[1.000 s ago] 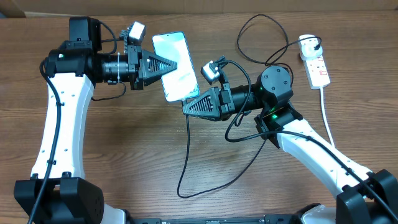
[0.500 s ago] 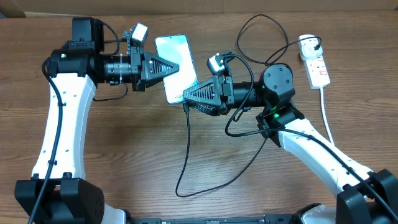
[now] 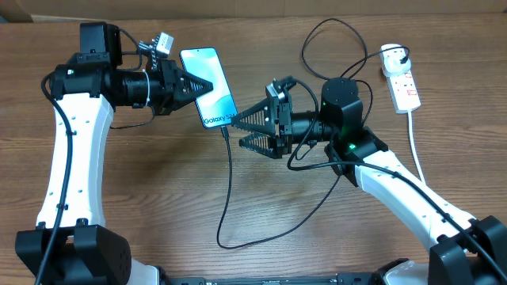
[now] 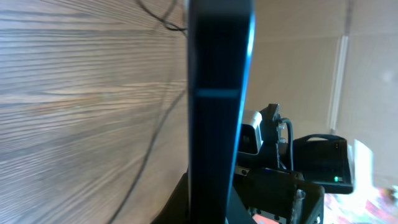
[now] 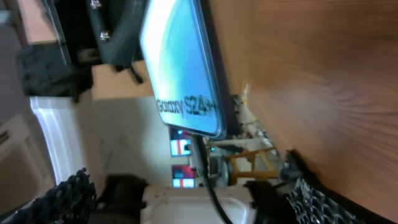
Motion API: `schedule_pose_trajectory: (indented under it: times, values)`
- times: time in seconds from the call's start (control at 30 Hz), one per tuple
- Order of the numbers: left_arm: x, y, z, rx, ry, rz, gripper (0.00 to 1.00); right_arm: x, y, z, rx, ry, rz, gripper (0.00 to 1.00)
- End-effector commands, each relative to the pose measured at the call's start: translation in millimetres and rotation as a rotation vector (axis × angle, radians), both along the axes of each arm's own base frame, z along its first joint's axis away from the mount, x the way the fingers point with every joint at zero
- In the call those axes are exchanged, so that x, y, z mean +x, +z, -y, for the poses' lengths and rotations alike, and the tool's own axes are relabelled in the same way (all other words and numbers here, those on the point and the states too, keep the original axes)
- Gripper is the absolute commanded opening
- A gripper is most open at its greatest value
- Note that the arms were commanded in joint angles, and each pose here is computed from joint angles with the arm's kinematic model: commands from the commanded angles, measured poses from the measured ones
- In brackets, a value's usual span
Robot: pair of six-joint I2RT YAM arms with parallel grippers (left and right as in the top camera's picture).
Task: Plug charger to phone and switch on socket
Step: 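Lower the plugged phone to the table with the left gripper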
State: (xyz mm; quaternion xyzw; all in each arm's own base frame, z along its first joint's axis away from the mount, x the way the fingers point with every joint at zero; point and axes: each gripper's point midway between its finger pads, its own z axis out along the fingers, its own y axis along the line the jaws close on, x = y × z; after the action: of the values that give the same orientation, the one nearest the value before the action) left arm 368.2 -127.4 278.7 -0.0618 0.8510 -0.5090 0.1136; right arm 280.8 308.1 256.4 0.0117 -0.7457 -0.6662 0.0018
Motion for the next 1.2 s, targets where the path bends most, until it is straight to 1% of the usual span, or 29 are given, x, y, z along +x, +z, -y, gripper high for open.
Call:
schedule_pose_trajectory:
  times: [0.0,0.1,0.13,0.23,0.37,0.57,0.63,0.77,0.87,1.0,1.17]
  values:
    - [8,-8,-7,0.060,0.022,0.014,0.04,11,-11,6,-0.067,-0.055,0.158,1.00]
    - [16,-27,-9,0.074,0.027,-0.035,0.04,9,-26,10,-0.119,-0.049,0.175,1.00]
    - [22,-44,-9,0.079,0.024,-0.075,0.04,8,-34,12,-0.147,-0.043,0.198,1.00]
    - [35,-72,-8,0.078,0.012,-0.121,0.04,10,-54,19,-0.231,-0.077,0.169,1.00]
    - [46,-99,1,0.079,-0.012,-0.142,0.04,11,-75,27,-0.327,-0.110,0.135,1.00]
    - [61,-131,22,0.086,-0.057,-0.139,0.04,12,-84,32,-0.372,-0.126,0.134,1.00]
    - [63,-154,31,0.077,-0.057,-0.206,0.04,14,-87,34,-0.393,-0.141,0.128,1.00]
    - [68,-183,40,0.059,-0.071,-0.252,0.04,14,-89,35,-0.402,-0.147,0.125,1.00]
    - [71,-196,45,0.017,-0.088,-0.260,0.04,14,-89,35,-0.403,-0.147,0.125,1.00]
    - [75,-220,45,0.021,-0.085,-0.285,0.04,18,-91,37,-0.420,-0.167,0.130,1.00]
    - [72,-234,46,0.018,-0.087,-0.317,0.04,20,-92,38,-0.429,-0.178,0.133,1.00]
